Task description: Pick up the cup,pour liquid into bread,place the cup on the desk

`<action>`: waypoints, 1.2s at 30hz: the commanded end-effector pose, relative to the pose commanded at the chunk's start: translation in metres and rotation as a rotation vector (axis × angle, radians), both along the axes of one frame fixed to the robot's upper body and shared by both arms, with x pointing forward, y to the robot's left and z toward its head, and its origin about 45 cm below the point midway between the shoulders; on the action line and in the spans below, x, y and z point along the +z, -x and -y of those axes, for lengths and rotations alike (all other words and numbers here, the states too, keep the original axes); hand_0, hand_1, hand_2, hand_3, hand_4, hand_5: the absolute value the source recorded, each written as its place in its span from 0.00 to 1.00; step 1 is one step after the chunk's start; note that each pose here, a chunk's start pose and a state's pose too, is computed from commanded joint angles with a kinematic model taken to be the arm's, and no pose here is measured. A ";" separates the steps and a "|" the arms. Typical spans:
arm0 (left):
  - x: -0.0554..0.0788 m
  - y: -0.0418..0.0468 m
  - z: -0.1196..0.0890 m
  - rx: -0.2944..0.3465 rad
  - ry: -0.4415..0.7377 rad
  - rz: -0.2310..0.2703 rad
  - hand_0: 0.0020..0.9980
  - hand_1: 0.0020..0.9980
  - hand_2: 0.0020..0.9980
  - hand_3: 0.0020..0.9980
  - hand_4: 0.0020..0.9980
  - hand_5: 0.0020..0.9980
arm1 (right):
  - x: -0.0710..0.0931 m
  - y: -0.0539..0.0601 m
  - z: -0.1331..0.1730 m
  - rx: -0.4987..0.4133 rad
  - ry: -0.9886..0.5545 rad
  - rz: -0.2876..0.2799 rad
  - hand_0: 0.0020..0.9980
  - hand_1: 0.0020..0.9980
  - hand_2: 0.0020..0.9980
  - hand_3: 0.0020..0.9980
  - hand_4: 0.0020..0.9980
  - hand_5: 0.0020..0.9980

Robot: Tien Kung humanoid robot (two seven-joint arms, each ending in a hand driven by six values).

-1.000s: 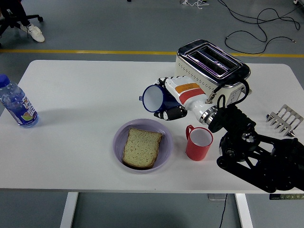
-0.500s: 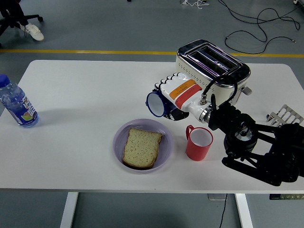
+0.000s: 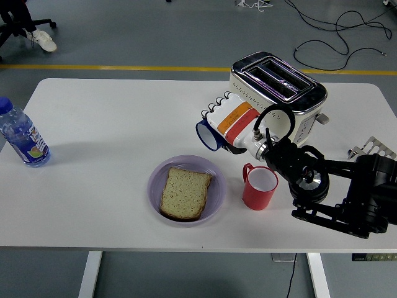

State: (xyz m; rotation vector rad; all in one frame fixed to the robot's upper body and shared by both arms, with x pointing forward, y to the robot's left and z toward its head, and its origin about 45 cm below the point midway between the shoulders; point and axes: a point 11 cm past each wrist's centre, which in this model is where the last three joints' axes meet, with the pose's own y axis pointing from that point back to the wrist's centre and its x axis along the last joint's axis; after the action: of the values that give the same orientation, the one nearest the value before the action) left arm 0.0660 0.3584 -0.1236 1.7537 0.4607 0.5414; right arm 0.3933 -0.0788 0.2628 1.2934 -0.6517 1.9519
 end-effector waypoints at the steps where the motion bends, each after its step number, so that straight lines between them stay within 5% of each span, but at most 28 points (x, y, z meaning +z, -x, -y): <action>1: 0.000 -0.0002 0.000 -0.001 0.000 0.000 0.65 0.69 0.71 0.59 0.30 0.90 | 0.001 0.000 -0.002 0.002 0.005 0.003 0.39 0.41 0.52 0.54 0.60 0.00; 10: 0.000 0.0015 0.000 -0.002 0.000 -0.004 0.65 0.69 0.71 0.59 0.30 0.90 | 0.015 -0.004 -0.008 0.018 0.024 0.021 0.39 0.40 0.52 0.55 0.60 0.00; 20: 0.000 0.0013 0.001 -0.004 0.003 -0.007 0.65 0.69 0.71 0.59 0.30 0.90 | 0.004 0.003 0.002 0.001 -0.091 -0.033 0.39 0.41 0.53 0.55 0.60 0.00; 24: 0.000 0.0003 0.001 -0.003 0.004 -0.005 0.65 0.69 0.71 0.59 0.30 0.90 | 0.014 0.003 0.009 -0.021 -0.217 -0.091 0.39 0.41 0.53 0.55 0.61 0.00; 36: 0.000 0.0008 0.001 -0.005 0.001 -0.006 0.65 0.69 0.71 0.59 0.30 0.89 | 0.053 0.005 0.047 -0.205 -0.770 -0.446 0.38 0.41 0.53 0.55 0.61 0.00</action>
State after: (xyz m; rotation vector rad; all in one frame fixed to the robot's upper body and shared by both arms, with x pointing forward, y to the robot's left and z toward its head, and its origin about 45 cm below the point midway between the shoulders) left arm 0.0652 0.3576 -0.1238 1.7551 0.4602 0.5325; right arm 0.3885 -0.1259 0.3156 1.9398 -1.3024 1.1958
